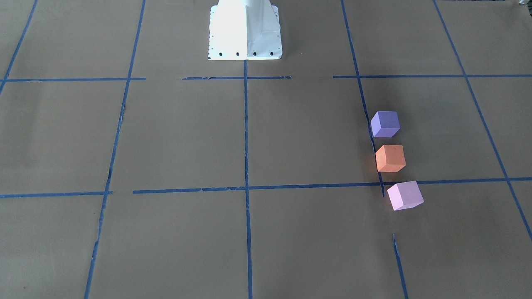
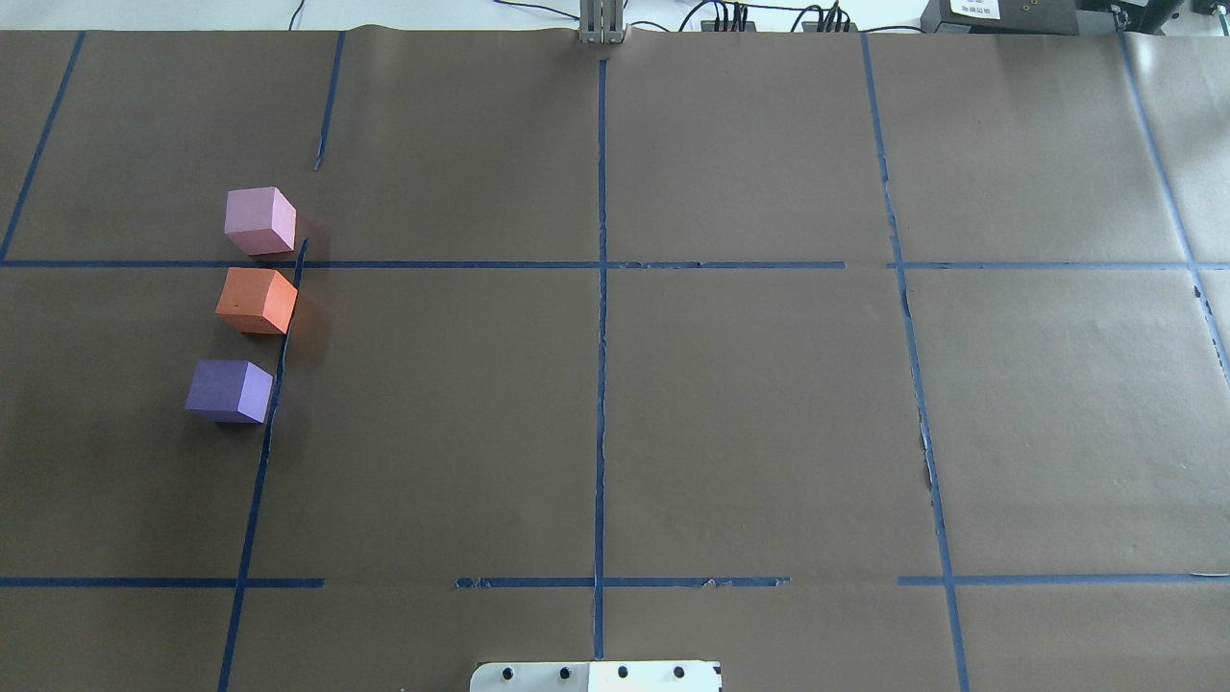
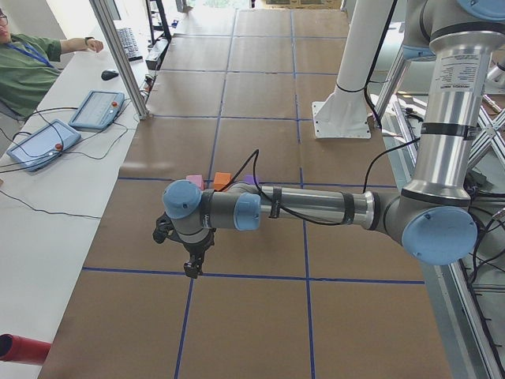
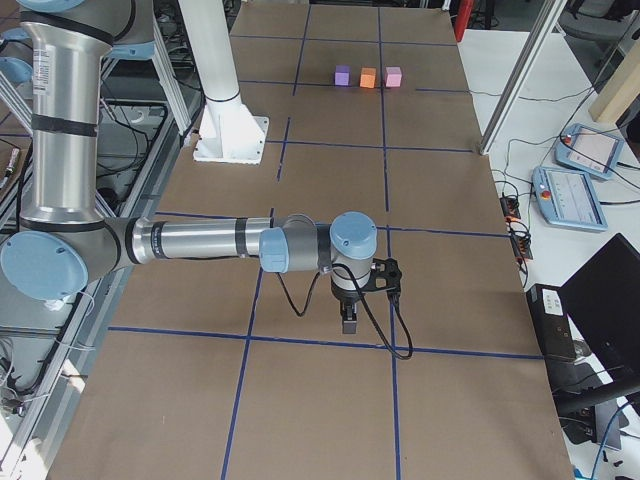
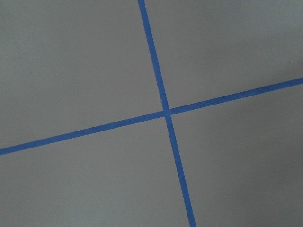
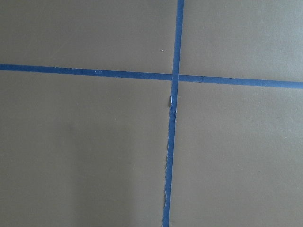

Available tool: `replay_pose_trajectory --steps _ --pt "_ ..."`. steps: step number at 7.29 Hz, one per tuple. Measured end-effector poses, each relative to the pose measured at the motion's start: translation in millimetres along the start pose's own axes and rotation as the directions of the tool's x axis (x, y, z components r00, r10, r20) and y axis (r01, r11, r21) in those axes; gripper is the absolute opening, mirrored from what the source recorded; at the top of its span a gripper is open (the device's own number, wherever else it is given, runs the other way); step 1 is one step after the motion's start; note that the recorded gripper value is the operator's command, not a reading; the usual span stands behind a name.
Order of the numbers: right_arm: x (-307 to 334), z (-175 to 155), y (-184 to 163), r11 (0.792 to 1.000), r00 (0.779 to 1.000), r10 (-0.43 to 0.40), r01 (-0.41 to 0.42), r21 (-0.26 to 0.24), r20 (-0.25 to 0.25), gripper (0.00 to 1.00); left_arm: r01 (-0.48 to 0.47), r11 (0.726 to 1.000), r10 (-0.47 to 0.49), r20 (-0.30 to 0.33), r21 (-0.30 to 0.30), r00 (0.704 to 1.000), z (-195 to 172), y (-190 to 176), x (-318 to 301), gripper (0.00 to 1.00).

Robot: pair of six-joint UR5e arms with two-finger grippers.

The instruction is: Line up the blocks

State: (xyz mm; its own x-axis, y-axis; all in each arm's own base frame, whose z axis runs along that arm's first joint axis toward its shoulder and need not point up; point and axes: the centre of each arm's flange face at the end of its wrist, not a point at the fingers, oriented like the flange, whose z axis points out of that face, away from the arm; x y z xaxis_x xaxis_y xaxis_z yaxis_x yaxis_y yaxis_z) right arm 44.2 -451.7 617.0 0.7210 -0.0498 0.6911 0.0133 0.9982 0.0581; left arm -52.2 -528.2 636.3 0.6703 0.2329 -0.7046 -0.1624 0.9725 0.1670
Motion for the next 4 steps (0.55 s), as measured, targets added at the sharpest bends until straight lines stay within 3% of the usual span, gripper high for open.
replay_pose_trajectory --steps 4 --pt "0.5 0.5 0.1 1.0 1.0 0.001 -0.001 -0.001 0.0 1.0 0.004 1.0 -0.004 -0.015 0.004 1.0 -0.1 1.8 0.5 1.0"
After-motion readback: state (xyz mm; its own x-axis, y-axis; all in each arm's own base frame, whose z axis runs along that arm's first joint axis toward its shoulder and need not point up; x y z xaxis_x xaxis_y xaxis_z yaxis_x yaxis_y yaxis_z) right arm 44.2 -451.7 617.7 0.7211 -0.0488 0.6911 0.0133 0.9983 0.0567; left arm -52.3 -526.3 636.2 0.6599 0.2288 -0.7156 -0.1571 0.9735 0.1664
